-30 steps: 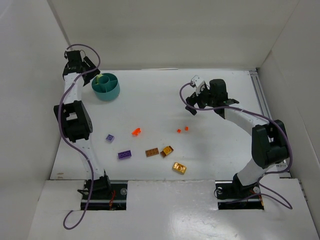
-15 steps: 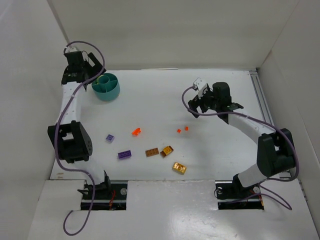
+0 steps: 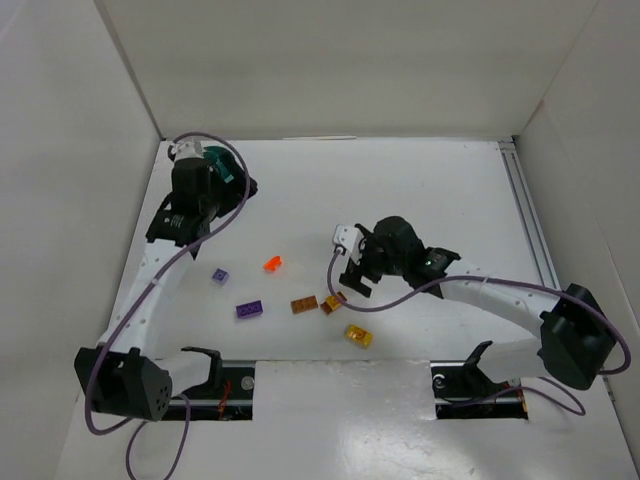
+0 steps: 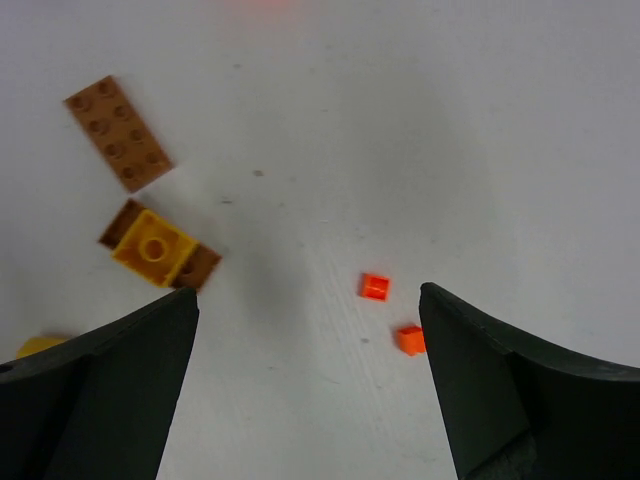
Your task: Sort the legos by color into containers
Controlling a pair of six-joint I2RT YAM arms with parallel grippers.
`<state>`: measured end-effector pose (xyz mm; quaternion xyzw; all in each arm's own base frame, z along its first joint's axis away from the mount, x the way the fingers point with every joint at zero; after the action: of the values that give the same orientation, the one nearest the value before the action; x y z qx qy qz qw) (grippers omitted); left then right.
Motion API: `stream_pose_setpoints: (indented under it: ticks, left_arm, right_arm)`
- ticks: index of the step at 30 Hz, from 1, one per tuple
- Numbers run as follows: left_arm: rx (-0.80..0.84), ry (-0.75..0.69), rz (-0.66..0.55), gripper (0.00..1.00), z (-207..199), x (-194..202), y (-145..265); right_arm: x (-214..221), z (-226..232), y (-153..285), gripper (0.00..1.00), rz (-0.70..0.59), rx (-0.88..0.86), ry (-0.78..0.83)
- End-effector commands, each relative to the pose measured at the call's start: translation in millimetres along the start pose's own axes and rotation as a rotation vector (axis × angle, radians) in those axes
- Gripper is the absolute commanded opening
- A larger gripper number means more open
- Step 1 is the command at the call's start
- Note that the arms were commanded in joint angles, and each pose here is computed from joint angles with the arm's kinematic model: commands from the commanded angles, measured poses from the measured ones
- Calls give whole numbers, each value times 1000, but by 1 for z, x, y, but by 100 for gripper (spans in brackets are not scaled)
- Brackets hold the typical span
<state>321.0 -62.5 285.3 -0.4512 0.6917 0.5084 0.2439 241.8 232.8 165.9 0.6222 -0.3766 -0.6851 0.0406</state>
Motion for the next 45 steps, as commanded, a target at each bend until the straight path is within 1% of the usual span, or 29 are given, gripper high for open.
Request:
stream_pose_setpoints:
  ticks: [1, 2, 3, 4, 6, 7, 8, 10, 12, 14, 16, 18, 21, 27, 29, 30, 32, 33, 35, 37, 38, 40, 41, 44, 45]
  left_arm:
    - [21, 60, -13, 100, -8, 17, 23]
    - [1, 65, 17, 100, -4, 31, 25]
    - [-5, 85, 20, 100, -4, 37, 35]
    - [-9, 71, 29, 100, -4, 44, 40]
    - [-32, 92, 29, 100, 2, 52, 52]
    - [-46, 92, 53, 100, 5, 60, 58]
    - [-57, 104, 52, 100, 7, 62, 62]
    - [-64, 113, 62, 100, 15, 72, 72]
    - [-73, 134, 57, 100, 19, 77, 78]
    - [-66, 136, 47, 100, 23, 81, 85]
    - [-67, 136, 48, 100, 25, 84, 89]
    - [-68, 135, 49, 100, 27, 85, 95]
    - [-73, 134, 57, 100, 28, 87, 95]
    - [-62, 133, 76, 100, 27, 91, 94]
    - [-52, 124, 82, 100, 26, 92, 95]
    - [-52, 124, 82, 100, 26, 92, 95]
    - [-62, 122, 97, 100, 28, 96, 91]
    - [-62, 122, 97, 100, 28, 96, 91]
    - [-54, 122, 103, 100, 27, 96, 92]
    - [-53, 113, 103, 100, 27, 96, 92]
    - [-53, 113, 103, 100, 27, 96, 92]
    - [-53, 113, 103, 100, 27, 96, 92]
    - [-48, 114, 96, 100, 27, 95, 94]
    - [-47, 106, 95, 100, 29, 97, 94]
    - [-47, 105, 95, 100, 29, 97, 94]
  right_arm:
    - [1, 27, 0, 95, 4, -30, 40]
    - [2, 39, 0, 93, 7, -50, 48]
    - [6, 46, -2, 88, 12, -64, 35]
    - [2, 51, -1, 88, -7, -74, 38]
    - [1, 67, -3, 87, -19, -111, 34]
    - [5, 73, -4, 87, -10, -125, 31]
    - [2, 75, -5, 87, -19, -109, 30]
    - [10, 88, -12, 87, 11, -122, 19]
    - [10, 93, -18, 87, 12, -97, 2]
    - [15, 93, -23, 87, 32, -50, -56]
    - [17, 87, -26, 85, 34, 17, -107]
    - [20, 83, -33, 80, 51, 62, -127]
    - [19, 82, -41, 76, 63, 71, -135]
    - [25, 93, -50, 75, 96, 54, -154]
    - [28, 95, -52, 71, 107, 58, -148]
    - [31, 95, -54, 71, 117, 71, -167]
    - [30, 97, -56, 67, 118, 74, -160]
    - [34, 97, -58, 67, 131, 85, -169]
    - [28, 97, -61, 63, 121, 86, -179]
    - [32, 97, -63, 59, 132, 96, -186]
    - [31, 95, -65, 51, 133, 108, -185]
    - [31, 95, -65, 44, 132, 120, -198]
    - [31, 94, -65, 35, 130, 130, -208]
    - [24, 93, -61, 25, 106, 140, -219]
    - [24, 93, -58, 21, 102, 139, -220]
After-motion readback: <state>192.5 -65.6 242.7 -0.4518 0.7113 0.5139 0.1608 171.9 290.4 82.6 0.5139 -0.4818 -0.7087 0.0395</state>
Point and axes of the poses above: each gripper's point midway between its finger pads, its own y axis back along the fingers, its own z axis along the line the jaws close on, x = y × z, the point moved 6 cm from there along y, back along the fingers, and after that the axes turned 11 degrees about -y, right-handed, at the moved point
